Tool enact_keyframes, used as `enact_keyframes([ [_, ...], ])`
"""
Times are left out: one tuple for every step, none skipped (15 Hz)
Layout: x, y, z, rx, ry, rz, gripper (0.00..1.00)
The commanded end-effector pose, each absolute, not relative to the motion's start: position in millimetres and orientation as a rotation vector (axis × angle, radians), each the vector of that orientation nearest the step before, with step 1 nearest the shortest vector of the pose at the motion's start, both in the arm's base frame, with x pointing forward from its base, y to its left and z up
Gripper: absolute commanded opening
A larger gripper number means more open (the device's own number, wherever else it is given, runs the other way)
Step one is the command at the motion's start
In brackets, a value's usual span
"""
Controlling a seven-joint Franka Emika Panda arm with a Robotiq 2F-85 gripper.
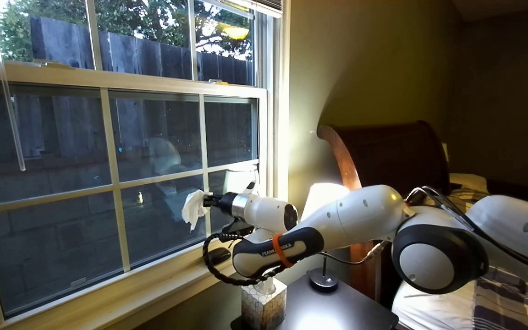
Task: Use the tissue wipe a section of the window
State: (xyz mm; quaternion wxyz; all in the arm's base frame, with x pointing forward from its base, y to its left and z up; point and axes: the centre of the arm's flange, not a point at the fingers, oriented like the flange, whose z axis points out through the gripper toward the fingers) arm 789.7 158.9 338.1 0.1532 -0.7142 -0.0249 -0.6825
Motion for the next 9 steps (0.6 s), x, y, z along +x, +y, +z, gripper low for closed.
enact_keyframes([
  [793, 117, 316, -2.217, 0.036, -1.872, 0.00],
  [790, 113, 314, -2.225, 0.045, -1.860, 0.00],
  [787, 110, 311, -2.235, 0.055, -1.847, 0.00],
  [784, 107, 308, -2.250, 0.063, -1.833, 0.00],
  [780, 104, 304, -2.269, 0.072, -1.820, 0.00],
  [777, 98, 297, -2.299, 0.092, -1.819, 0.00],
  [776, 87, 290, -2.338, 0.113, -1.852, 0.00],
  [776, 73, 285, -2.379, 0.154, -1.854, 0.00],
  [776, 56, 280, -2.417, 0.200, -1.864, 0.00],
])
